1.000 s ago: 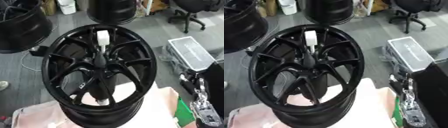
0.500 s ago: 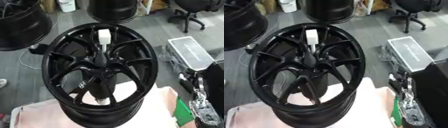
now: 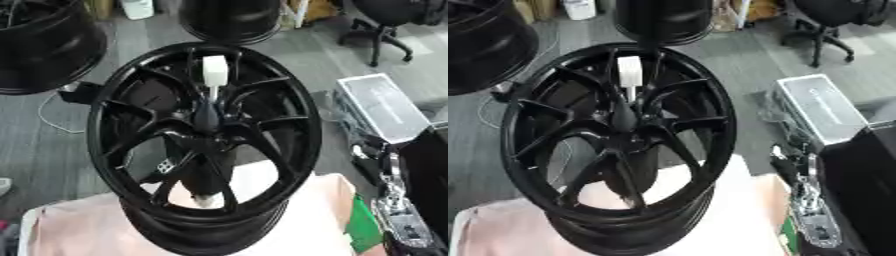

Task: Pull the pin out of the wheel hub.

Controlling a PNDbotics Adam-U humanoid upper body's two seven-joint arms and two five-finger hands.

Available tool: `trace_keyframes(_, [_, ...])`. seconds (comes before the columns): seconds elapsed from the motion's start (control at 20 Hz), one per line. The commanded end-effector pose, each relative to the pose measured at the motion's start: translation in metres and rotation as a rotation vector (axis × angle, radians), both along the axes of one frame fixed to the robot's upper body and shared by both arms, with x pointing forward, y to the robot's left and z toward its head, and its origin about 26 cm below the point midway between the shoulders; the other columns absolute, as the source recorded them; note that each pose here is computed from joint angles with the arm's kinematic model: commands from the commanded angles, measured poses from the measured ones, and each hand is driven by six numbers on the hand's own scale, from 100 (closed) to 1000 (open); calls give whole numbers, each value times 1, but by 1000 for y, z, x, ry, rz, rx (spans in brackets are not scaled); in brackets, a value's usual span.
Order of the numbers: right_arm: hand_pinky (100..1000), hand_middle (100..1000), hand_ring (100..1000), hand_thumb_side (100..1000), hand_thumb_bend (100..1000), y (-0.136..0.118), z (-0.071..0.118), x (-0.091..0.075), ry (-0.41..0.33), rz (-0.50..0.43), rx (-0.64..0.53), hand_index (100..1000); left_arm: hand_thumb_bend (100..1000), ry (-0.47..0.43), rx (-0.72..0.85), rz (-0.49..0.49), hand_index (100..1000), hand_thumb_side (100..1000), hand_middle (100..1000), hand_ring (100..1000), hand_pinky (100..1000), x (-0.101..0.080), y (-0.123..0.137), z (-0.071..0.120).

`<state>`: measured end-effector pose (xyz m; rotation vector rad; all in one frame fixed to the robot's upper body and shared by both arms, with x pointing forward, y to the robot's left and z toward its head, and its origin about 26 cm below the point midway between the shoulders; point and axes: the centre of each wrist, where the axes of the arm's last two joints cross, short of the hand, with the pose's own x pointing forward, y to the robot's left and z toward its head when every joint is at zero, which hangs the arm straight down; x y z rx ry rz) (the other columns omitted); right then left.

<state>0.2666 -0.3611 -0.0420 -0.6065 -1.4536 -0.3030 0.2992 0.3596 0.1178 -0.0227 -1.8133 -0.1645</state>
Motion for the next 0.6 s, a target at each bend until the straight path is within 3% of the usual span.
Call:
trace_keyframes(0.05, [471,758,533,247,100,-2,9,5,-29,2,-9,811,177,3,-47,18,842,1000,642,458,563,-3,-9,6])
trace_keyframes(0.6, [472,759,534,246,100,-1,10,6,-37,0,-6,813,183,55,-81,-15,837,1000,638,461,566,0,-23,2])
